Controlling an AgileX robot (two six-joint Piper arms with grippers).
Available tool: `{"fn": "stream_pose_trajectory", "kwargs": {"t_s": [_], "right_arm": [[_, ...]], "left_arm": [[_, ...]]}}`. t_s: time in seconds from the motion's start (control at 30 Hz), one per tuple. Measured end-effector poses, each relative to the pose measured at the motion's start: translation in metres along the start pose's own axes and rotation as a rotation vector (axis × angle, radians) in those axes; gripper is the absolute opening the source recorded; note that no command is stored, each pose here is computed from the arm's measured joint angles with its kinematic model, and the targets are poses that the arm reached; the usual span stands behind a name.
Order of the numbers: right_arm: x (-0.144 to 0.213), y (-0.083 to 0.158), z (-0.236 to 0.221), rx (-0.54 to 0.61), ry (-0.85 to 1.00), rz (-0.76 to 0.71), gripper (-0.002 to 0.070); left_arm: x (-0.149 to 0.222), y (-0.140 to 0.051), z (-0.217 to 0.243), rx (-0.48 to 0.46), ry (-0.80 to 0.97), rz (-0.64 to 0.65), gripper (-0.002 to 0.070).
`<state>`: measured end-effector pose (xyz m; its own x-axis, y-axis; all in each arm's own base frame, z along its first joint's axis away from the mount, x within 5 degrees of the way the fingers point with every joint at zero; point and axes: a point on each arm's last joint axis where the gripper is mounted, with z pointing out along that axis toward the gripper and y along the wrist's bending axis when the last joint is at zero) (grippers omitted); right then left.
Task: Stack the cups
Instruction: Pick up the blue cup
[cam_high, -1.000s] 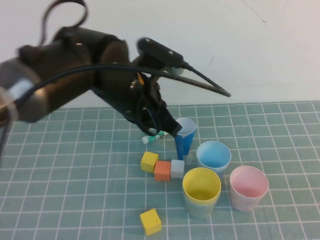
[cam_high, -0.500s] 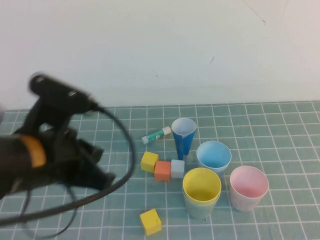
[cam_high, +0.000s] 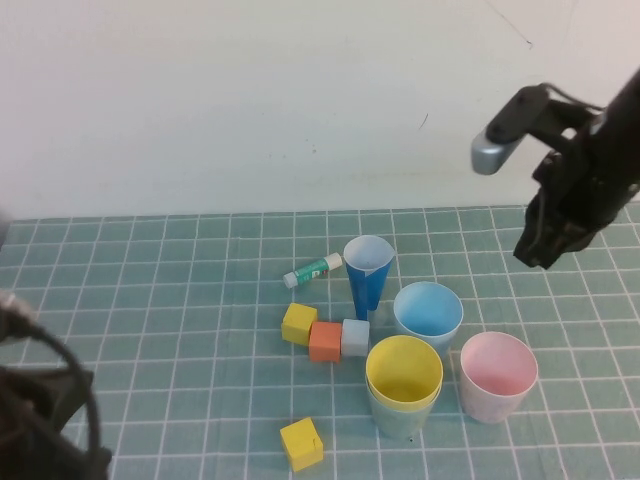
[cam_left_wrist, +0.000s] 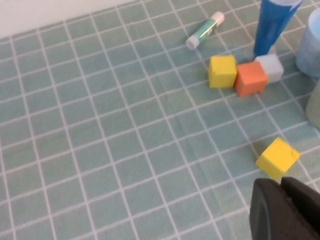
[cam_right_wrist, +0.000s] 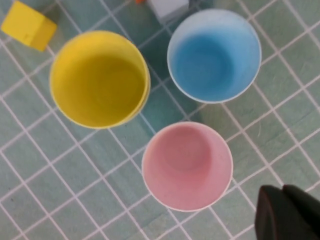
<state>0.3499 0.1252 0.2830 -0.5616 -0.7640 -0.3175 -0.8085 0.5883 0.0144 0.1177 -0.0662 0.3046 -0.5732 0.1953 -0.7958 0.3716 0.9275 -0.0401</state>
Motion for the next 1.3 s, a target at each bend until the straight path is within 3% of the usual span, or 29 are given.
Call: {"fn": "stream_pose_trajectory", "kwargs": {"t_s": [0.17, 0.5, 0.7, 1.07, 1.23, 1.3], "right_arm": [[-0.015, -0.020, 0.034, -0.062, 0.102, 0.001, 0.0039], [-0.043, -0.026, 0.086, -0.072, 0.093, -0.049, 0.0346], [-0.052, -0.026, 0.121, -0.040, 0.060, -0.057, 0.0377], [-0.047, -0.036, 0.174, -0.041, 0.087, -0.007, 0.0363], [-0.048, -0.037, 0.177, -0.047, 0.094, -0.005, 0.0116], [-0.050, -0.038, 0.172, -0.045, 0.090, -0.005, 0.0048]], "left_arm": [[0.014, 0.006, -0.012, -0.013, 0.002, -0.020, 0.0001], [0.016, 0.007, -0.017, -0.017, -0.003, -0.044, 0.0001], [0.019, 0.009, -0.017, -0.032, 0.028, -0.043, 0.0001], [0.023, 0.014, -0.017, -0.084, 0.069, -0.012, 0.0001], [0.023, 0.014, -0.017, -0.088, 0.070, -0.009, 0.0001], [0.023, 0.014, -0.017, -0.089, 0.069, -0.008, 0.0001]]}}
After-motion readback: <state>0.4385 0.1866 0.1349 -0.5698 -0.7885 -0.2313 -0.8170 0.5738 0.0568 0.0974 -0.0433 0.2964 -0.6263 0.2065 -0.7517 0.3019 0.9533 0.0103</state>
